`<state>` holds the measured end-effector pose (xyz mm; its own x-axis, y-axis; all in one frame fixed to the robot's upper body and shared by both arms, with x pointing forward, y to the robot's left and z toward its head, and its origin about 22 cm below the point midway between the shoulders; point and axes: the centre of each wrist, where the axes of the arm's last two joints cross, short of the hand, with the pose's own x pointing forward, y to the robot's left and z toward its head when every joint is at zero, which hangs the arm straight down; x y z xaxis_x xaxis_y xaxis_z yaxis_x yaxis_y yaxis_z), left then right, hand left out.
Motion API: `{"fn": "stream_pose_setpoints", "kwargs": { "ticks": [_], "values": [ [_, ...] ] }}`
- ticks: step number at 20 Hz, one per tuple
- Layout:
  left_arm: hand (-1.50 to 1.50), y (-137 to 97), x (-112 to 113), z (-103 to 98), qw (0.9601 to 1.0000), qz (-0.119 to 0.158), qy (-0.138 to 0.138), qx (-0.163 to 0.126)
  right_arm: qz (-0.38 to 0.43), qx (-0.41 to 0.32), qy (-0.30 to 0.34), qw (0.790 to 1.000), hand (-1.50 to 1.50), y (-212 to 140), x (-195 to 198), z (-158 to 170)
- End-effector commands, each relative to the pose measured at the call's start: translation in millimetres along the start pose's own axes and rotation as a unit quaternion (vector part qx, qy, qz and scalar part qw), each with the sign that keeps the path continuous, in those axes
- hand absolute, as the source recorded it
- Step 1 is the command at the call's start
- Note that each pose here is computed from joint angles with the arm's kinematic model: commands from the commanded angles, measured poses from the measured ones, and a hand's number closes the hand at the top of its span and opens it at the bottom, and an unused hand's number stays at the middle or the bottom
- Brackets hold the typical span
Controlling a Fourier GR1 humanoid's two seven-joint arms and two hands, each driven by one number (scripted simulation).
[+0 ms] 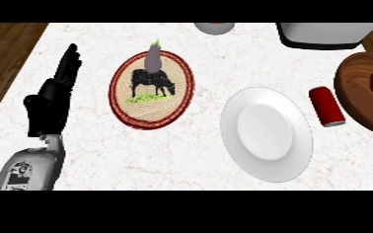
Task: Pick the bell pepper from the plate and place it in the bowl
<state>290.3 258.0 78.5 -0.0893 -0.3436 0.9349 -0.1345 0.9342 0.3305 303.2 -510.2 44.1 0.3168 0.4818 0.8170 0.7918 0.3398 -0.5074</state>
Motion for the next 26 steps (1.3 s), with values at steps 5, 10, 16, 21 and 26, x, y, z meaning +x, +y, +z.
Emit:
{"fn": "stream_pose_setpoints", "kwargs": {
  "ticks": [5,10,16,21,26],
  "values": [
    [0.00,14,9,-1,0.9998,-0.005,0.014,0.012,-0.087,-0.003,0.017,0.996,-1.50,-28,-29,3],
    [0.00,13,-9,17,0.9997,-0.012,0.014,0.013,-0.133,0.020,-0.004,0.991,-1.50,-73,-69,14],
    [0.00,22,-3,10,0.9997,-0.005,0.019,0.017,-0.155,0.068,-0.016,0.985,-1.50,-90,-94,52],
    [0.00,20,7,0,0.9996,-0.016,0.008,0.021,-0.161,0.070,-0.037,0.984,-1.50,-101,-92,84],
    [0.00,13,-28,5,0.9997,-0.011,0.012,0.017,-0.173,0.082,-0.033,0.981,-1.50,-90,-82,120]
  ]
}}
